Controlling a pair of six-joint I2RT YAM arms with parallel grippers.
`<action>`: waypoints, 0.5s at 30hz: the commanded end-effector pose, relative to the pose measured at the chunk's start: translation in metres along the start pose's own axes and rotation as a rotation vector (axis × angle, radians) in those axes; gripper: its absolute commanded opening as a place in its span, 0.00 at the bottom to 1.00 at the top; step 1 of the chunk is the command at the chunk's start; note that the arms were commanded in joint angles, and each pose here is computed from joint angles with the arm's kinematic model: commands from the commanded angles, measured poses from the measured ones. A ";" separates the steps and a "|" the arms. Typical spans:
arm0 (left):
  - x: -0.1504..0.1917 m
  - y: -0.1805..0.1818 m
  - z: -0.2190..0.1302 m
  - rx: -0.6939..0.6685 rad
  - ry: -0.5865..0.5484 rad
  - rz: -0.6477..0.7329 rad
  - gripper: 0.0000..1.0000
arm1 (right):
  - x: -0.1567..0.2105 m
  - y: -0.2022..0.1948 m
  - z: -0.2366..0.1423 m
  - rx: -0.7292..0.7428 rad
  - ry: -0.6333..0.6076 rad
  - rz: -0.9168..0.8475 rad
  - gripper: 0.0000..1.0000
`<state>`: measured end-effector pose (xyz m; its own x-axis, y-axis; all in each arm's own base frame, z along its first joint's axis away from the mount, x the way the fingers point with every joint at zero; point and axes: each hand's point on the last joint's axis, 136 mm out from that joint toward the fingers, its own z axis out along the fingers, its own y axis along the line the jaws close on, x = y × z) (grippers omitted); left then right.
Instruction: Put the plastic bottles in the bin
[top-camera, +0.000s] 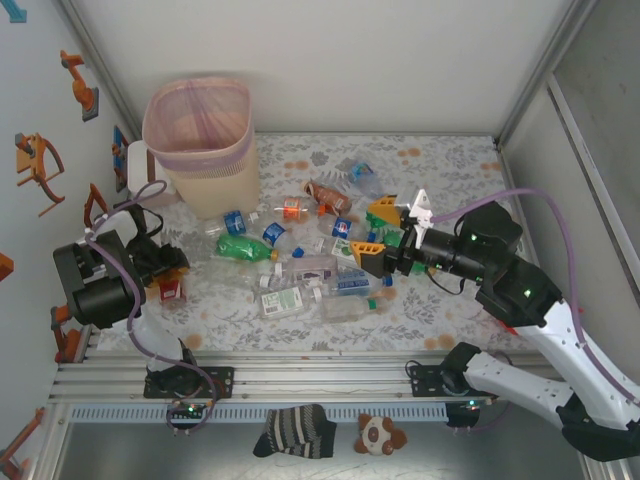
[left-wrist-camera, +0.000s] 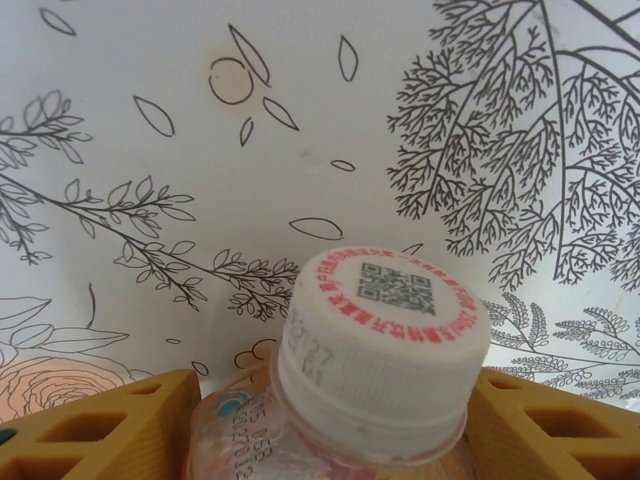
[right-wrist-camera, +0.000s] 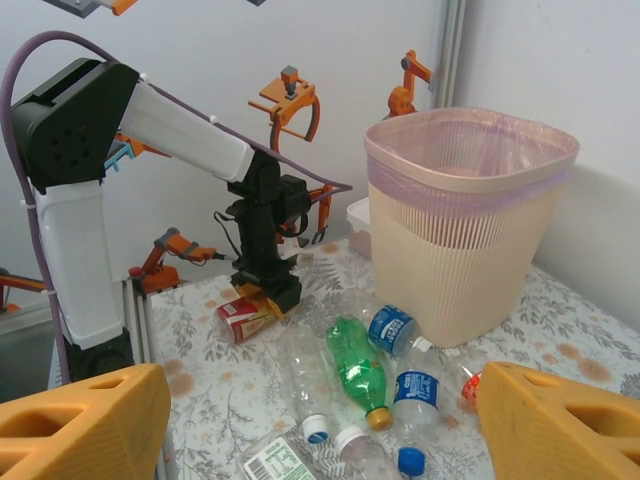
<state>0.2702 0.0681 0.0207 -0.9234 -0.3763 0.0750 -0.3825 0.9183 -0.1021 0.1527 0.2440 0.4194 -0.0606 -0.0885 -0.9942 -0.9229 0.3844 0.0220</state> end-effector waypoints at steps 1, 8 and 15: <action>0.000 -0.006 -0.005 0.022 -0.003 0.004 0.61 | -0.008 0.001 -0.004 0.009 -0.037 -0.013 0.80; -0.003 -0.007 -0.014 0.021 -0.045 0.009 0.58 | -0.007 0.000 -0.005 0.019 -0.037 -0.012 0.80; -0.012 -0.012 -0.039 0.037 -0.154 0.013 0.58 | -0.005 -0.003 -0.003 0.027 -0.025 -0.006 0.80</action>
<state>0.2806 0.0682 0.0415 -0.9277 -0.3728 -0.0170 -0.3684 0.9221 -0.1182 0.1537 0.2405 0.4215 -0.0567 -0.0815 -0.9951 -0.9151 0.4027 0.0192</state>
